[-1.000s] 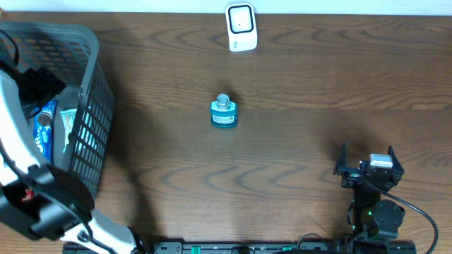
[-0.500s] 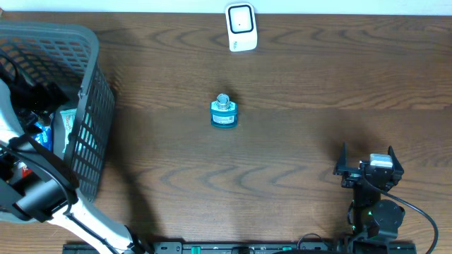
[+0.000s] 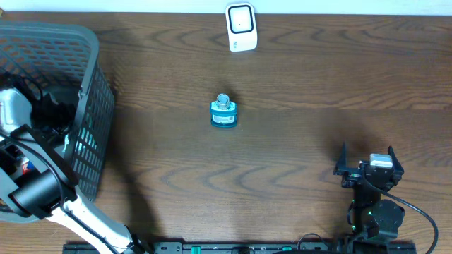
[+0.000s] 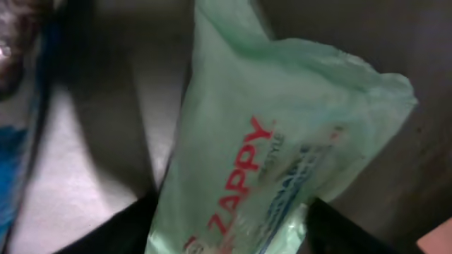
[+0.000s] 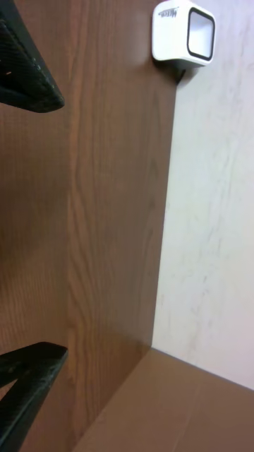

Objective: Scan the item barcode
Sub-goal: 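Reach the left gripper into the basket and grasp the mint-green wipes pack, then carry the wipes pack under the scanner with the left gripper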

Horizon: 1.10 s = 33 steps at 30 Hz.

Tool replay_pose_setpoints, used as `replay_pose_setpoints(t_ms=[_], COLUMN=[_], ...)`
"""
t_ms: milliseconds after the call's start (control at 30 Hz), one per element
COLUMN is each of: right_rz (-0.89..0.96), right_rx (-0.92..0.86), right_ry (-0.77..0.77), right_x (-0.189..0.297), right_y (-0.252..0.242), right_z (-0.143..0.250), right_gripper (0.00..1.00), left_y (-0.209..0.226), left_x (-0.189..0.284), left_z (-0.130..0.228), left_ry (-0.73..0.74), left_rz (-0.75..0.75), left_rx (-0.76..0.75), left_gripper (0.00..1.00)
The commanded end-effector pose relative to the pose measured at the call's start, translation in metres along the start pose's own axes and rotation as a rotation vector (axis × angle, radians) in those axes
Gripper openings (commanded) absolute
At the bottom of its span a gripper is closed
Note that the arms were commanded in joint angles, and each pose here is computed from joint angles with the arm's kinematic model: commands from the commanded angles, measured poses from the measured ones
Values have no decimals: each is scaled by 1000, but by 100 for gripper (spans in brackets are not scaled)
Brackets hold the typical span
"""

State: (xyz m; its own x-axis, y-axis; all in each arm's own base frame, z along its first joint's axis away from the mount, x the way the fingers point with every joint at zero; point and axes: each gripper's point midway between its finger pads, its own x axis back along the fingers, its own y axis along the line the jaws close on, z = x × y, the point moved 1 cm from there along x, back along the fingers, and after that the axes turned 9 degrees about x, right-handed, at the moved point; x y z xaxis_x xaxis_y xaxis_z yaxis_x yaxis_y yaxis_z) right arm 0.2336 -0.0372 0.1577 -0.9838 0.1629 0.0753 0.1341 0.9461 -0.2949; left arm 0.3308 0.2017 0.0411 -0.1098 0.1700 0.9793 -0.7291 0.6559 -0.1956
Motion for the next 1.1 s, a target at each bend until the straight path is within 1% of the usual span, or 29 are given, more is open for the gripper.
replay_pose_setpoints(t_ms=[0, 33, 100, 133, 200, 233, 367, 400, 433, 467, 567, 733, 833, 867, 1000, 1067], right_rz=[-3, -3, -3, -3, -3, -3, -3, -3, -2, -3, -3, -2, -2, -3, -3, -3], right_rx=[-6, -6, -6, -6, -6, -6, -6, -5, -6, -5, -6, -6, -6, -6, -6, -5], right_ry=[-3, -3, -3, -3, -3, -3, -3, -3, -3, -3, -3, -3, -3, -3, -3, -3], right_x=[0, 0, 0, 0, 0, 0, 0, 0, 0, 0, 0, 0, 0, 0, 0, 0], right_y=[1, 1, 1, 1, 1, 1, 1, 1, 1, 1, 1, 1, 1, 1, 1, 1], right_z=[0, 0, 0, 0, 0, 0, 0, 0, 0, 0, 0, 0, 0, 0, 0, 0], right_gripper=[99, 99, 99, 99, 99, 99, 99, 99, 99, 99, 99, 99, 99, 99, 99, 99], left_y=[3, 2, 3, 3, 2, 1, -4, -6, -7, -7, -6, -19, -29, -35, -72, -97], left_x=[-7, -7, -7, -7, -4, -1, 23, 31, 41, 52, 93, 170, 218, 234, 294, 322], left_z=[2, 1, 1, 1, 0, -1, -4, -5, -6, -7, -9, 7, 27, 37, 89, 122], left_ry=[14, 11, 10, 10, 1, -6, -61, -80, -107, -139, -257, -465, -585, -622, -725, -756], left_rz=[-7, -7, -6, -7, -5, -4, 4, 6, 4, -4, -28, 32, 105, 151, 398, 541], left_rx=[-6, -7, -6, -6, -7, -9, -16, -20, -23, -15, 33, 63, 87, 87, 26, -58], left_gripper=[55, 52, 38, 34, 29, 27, 27, 25, 21, 19, 8, 7, 7, 8, 7, 7])
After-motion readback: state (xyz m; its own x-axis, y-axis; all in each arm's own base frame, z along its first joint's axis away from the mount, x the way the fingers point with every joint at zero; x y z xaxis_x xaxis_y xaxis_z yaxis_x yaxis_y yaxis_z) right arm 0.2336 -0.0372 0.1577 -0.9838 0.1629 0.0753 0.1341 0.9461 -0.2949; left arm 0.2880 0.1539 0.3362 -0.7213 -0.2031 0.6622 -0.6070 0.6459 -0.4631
